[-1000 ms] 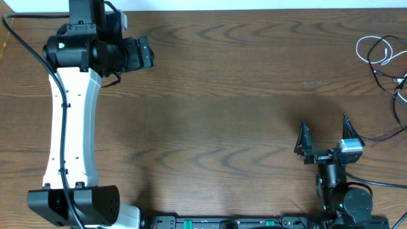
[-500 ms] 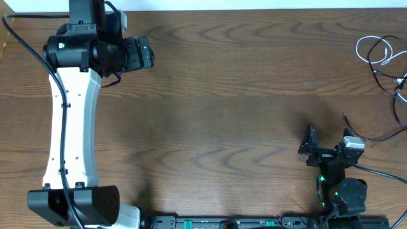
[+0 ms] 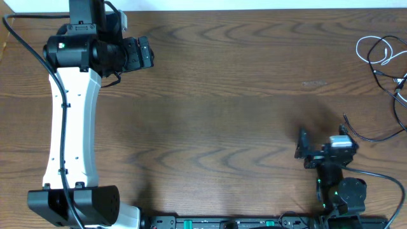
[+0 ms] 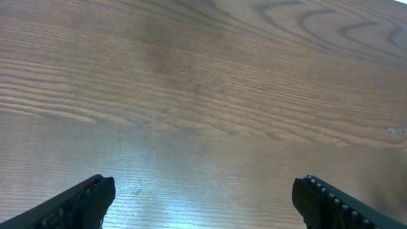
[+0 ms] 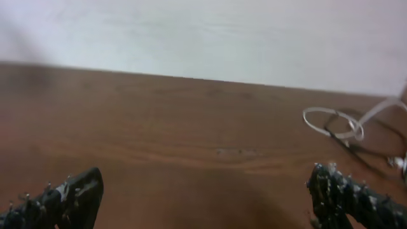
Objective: Untangle cables
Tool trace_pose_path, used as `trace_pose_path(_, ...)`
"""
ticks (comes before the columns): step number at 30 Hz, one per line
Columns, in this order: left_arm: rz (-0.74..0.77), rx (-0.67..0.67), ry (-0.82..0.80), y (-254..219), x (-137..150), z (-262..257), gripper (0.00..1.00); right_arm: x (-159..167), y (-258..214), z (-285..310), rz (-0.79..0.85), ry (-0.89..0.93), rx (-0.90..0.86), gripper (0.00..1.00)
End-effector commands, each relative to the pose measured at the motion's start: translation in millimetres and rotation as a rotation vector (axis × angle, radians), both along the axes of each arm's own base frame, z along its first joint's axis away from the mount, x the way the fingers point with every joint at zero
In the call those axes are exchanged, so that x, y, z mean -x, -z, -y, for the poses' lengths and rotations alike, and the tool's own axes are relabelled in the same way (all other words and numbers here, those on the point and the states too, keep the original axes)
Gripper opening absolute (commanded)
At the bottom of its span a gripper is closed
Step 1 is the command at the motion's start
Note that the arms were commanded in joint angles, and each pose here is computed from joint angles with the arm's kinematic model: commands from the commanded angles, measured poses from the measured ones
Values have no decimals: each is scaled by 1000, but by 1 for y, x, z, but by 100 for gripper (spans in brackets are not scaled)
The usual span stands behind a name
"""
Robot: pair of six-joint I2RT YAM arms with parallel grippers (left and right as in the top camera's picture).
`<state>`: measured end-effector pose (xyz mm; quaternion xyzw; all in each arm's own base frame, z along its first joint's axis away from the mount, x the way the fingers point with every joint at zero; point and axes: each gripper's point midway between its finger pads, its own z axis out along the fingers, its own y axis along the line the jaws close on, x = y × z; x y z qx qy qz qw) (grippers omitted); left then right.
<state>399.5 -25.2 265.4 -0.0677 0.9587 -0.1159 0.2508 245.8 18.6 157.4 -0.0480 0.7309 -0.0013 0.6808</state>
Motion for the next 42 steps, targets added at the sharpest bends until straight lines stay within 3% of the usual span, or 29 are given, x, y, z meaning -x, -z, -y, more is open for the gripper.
trace_pose_path(1, -3, -4, -8, 0, 0, -1, 94, 1, 1, -10, 11, -73, 125, 99)
trace_pose_path(29, -4, -4, -8, 0, 0, -1, 94, 1, 1, -10, 11, -68, 126, 99)
trace_pose_path(33, 3, -57, -34, 0, -1, -11, 94, 1, 1, -10, 11, -68, 126, 99)
trace_pose_path(38, 149, -65, -13, -22, -7, -6, 94, 1, 1, -10, 11, -68, 126, 99)
trace_pose_path(42, 377, -112, 62, -39, -5, 3, 95, 1, 1, -10, 11, -68, 126, 99)
